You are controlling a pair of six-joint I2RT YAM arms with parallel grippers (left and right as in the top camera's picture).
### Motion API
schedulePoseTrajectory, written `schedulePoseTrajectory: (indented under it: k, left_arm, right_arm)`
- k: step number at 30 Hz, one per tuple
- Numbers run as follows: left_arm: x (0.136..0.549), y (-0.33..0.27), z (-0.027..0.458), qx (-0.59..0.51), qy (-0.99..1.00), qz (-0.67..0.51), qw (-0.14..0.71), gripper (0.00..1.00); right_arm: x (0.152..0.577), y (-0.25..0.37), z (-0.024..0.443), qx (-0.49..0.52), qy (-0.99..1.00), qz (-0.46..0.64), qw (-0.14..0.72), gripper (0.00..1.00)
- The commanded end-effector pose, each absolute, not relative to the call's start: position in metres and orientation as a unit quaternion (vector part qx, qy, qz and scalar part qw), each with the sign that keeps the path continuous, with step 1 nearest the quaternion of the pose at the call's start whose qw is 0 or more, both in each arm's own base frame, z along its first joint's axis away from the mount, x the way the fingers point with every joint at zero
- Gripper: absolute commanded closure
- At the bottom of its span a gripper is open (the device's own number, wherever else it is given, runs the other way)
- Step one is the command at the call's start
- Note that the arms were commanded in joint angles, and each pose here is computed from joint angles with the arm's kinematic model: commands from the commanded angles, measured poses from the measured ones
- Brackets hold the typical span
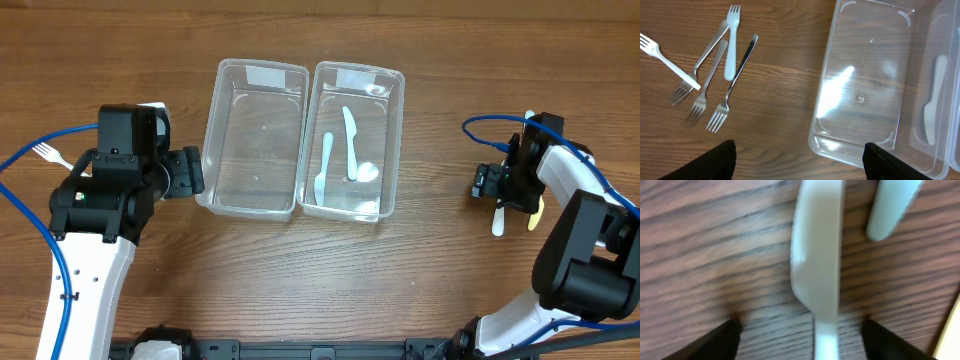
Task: Pack container
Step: 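Return the right gripper to the knives and grasp a white knife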
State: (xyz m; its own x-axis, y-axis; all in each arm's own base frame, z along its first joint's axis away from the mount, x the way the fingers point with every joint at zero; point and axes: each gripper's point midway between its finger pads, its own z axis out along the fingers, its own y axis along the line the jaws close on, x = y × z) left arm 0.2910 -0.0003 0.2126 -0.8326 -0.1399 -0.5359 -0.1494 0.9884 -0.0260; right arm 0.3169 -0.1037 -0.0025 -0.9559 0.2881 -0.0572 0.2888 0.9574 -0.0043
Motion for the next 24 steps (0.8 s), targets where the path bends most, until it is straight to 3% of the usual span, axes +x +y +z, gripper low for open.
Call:
schedulePoseTrajectory:
  k: [1,9,24]
  left_arm:
    - [0.2935,-0.0011,0.22,-0.073,0.955,0.004,0.288,0.19]
    - [0.2935,-0.0011,0.22,-0.074,0.955,0.004,0.288,0.2]
    - [0.2936,-0.0011,0.22,-0.074,0.955,0.004,0.288,0.2]
  right_arm:
    - [0.3096,-0.0913,-0.0249,0.143,0.989,0.026,0.002,0.36]
    - [0.3118,-0.092,-0.0248,0.143,0.989,0.025,0.006,0.65]
    - [0.3174,-0.0904,-0.0232,0.144,0.989,0.033,0.016,0.96]
